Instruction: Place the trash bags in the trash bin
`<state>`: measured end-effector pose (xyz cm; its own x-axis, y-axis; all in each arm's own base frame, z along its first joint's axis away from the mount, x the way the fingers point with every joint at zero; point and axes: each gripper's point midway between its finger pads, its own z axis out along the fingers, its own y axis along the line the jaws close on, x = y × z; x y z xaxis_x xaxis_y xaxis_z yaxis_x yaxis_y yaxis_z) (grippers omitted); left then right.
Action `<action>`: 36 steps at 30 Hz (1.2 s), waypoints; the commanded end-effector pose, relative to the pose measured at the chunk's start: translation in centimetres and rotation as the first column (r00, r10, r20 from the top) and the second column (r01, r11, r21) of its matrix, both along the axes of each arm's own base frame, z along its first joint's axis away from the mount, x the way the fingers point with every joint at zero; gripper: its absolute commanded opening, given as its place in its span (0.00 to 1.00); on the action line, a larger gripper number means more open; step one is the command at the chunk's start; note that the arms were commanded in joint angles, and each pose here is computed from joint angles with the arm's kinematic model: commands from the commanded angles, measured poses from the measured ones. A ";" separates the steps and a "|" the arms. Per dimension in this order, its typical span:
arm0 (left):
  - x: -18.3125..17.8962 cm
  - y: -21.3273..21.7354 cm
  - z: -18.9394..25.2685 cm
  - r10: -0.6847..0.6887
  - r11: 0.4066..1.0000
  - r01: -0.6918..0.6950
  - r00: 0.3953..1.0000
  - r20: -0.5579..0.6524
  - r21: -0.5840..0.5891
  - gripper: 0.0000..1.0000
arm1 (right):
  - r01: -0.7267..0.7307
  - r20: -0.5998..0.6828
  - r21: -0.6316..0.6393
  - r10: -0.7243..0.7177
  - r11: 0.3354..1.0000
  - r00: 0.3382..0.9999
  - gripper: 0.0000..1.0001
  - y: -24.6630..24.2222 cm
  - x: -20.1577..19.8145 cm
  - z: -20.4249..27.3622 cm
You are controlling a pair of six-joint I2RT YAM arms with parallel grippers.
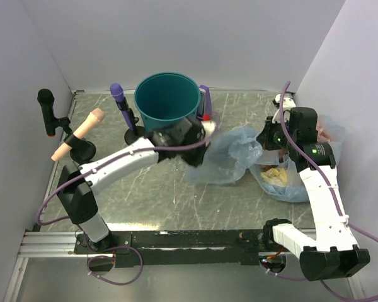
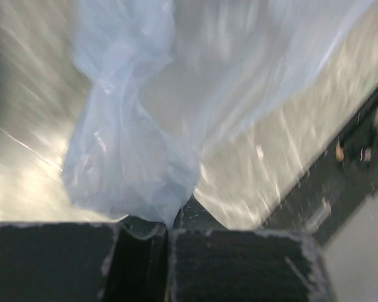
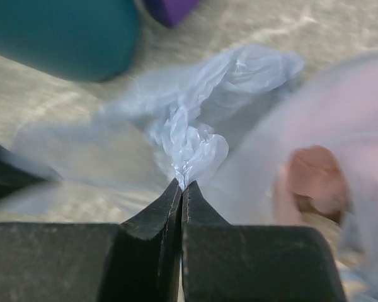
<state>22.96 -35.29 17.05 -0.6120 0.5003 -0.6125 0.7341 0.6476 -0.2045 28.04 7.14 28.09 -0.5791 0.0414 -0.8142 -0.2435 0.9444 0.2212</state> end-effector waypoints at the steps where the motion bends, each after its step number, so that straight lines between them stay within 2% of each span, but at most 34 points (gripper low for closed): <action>1: 6.8 -0.4 10.8 0.046 0.986 0.002 0.956 0.288 -0.165 0.01 | 0.046 0.059 -0.151 -0.038 0.987 0.998 0.00 -3.4 0.9 0.7; 5: 13.8 -0.8 17.2 0.134 0.964 -0.028 0.910 0.393 -0.263 0.01 | 0.124 0.208 -0.165 -0.088 0.979 0.974 0.00 -5.3 7.0 5.9; 8: 18.7 -1.9 24.1 0.212 0.934 -0.016 0.829 0.518 -0.358 0.01 | 0.179 0.391 -0.138 -0.113 0.974 0.914 0.00 -5.9 11.0 14.0; 10: 19.3 -1.6 31.4 0.258 0.905 0.074 0.688 0.679 -0.419 0.01 | 0.190 0.537 -0.111 -0.102 0.976 0.838 0.00 -5.7 11.5 21.1; 11: 18.9 -1.1 35.4 0.315 0.874 0.116 0.604 0.732 -0.472 0.01 | 0.199 0.620 -0.094 -0.099 0.976 0.779 0.00 -5.7 10.8 25.0; 12: 17.3 0.2 40.4 0.397 0.823 0.177 0.501 0.769 -0.540 0.01 | 0.198 0.701 -0.077 -0.088 0.977 0.708 0.00 -5.4 9.4 28.6; 13: 15.9 1.1 43.3 0.465 0.786 0.215 0.412 0.784 -0.579 0.01 | 0.181 0.795 -0.056 -0.066 0.982 0.604 0.00 -4.9 6.3 33.0; 14: 13.0 2.4 47.1 0.560 0.722 0.288 0.289 0.776 -0.629 0.01 | 0.162 0.862 -0.052 -0.038 0.985 0.505 0.00 -4.2 3.5 36.1; 15: 10.8 2.9 48.5 0.599 0.703 0.343 0.188 0.779 -0.623 0.01 | 0.155 0.920 -0.062 -0.004 0.986 0.392 0.00 -3.6 0.6 38.7; 16: 7.7 3.4 50.8 0.634 0.691 0.406 0.058 0.771 -0.598 0.01 | 0.147 0.957 -0.073 0.027 0.987 0.290 0.00 -2.8 -2.5 40.5; 17: 5.2 3.8 52.6 0.648 0.700 0.437 -0.056 0.759 -0.565 0.01 | 0.152 0.977 -0.099 0.067 0.983 0.203 0.00 -2.2 -4.6 41.7; 18: 3.1 3.7 53.4 0.646 0.712 0.458 -0.131 0.752 -0.532 0.01 | 0.164 0.982 -0.141 0.118 0.976 0.146 0.00 -1.8 -6.6 42.0; 19: 1.9 2.9 52.9 0.635 0.720 0.470 -0.150 0.758 -0.510 0.01 | 0.168 0.975 -0.186 0.160 0.968 0.155 0.00 -1.3 -6.6 40.6; 20: 1.5 2.3 51.7 0.620 0.726 0.470 -0.133 0.773 -0.502 0.01 | 0.190 0.960 -0.240 0.204 0.952 0.191 0.00 -1.3 -6.2 38.1; 21: 2.3 0.5 48.1 0.559 0.756 0.452 -0.069 0.827 -0.473 0.01 | 0.182 0.920 -0.310 0.246 0.933 0.304 0.00 -1.1 -4.1 33.0; 22: 3.5 -1.6 42.3 0.431 0.817 0.416 0.020 0.902 -0.400 0.01 | 0.135 0.837 -0.394 0.293 0.909 0.462 0.00 -0.9 -1.3 25.8; 23: 4.9 -3.3 35.8 0.288 0.867 0.390 0.119 0.950 -0.311 0.01 | 0.040 0.691 -0.491 0.361 0.870 0.627 0.00 -0.6 0.4 17.7; 24: 5.8 -4.6 27.2 0.091 0.908 0.373 0.262 0.961 -0.188 0.01 | -0.116 0.494 -0.550 0.434 0.827 0.753 0.00 -0.1 0.8 8.9; 25: 5.3 -5.0 19.8 -0.112 0.916 0.398 0.377 0.919 -0.052 0.01 | -0.258 0.304 -0.561 0.486 0.787 0.819 0.00 -0.1 -0.7 1.8; 26: 3.9 -4.1 12.2 -0.324 0.887 0.454 0.478 0.816 0.086 0.01 | -0.391 0.162 -0.531 0.542 0.752 0.825 0.00 0.2 -3.3 -3.8; 27: 1.7 -2.7 7.1 -0.480 0.832 0.526 0.520 0.707 0.178 0.01 | -0.504 0.083 -0.493 0.615 0.709 0.784 0.00 0.9 -6.3 -6.8; 28: -0.4 -1.4 4.2 -0.570 0.785 0.581 0.538 0.621 0.217 0.01 | -0.587 0.062 -0.448 0.679 0.674 0.732 0.00 1.9 -9.6 -8.1; 29: -2.3 -0.2 2.8 -0.608 0.762 0.609 0.559 0.564 0.219 0.01 | -0.621 0.091 -0.416 0.710 0.664 0.699 0.00 2.7 -11.9 -8.0; 31: -4.9 1.0 3.7 -0.590 0.765 0.627 0.593 0.547 0.146 0.01 | -0.631 0.176 -0.443 0.752 0.637 0.635 0.00 3.4 -15.1 -6.3; 33: -5.6 1.4 5.3 -0.528 0.802 0.593 0.649 0.548 0.072 0.01 | -0.548 0.264 -0.482 0.709 0.684 0.654 0.00 3.0 -15.1 -4.0; 36: -5.5 1.5 7.0 -0.478 0.836 0.548 0.699 0.532 0.031 0.01 | -0.483 0.320 -0.480 0.659 0.732 0.680 0.00 2.7 -13.9 -1.2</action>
<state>18.64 -32.94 14.93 0.1524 0.7101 -0.6874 0.9627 0.0507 0.2658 14.96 8.54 18.71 -0.2126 -0.5626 -0.7989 -0.7805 0.5896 -0.2075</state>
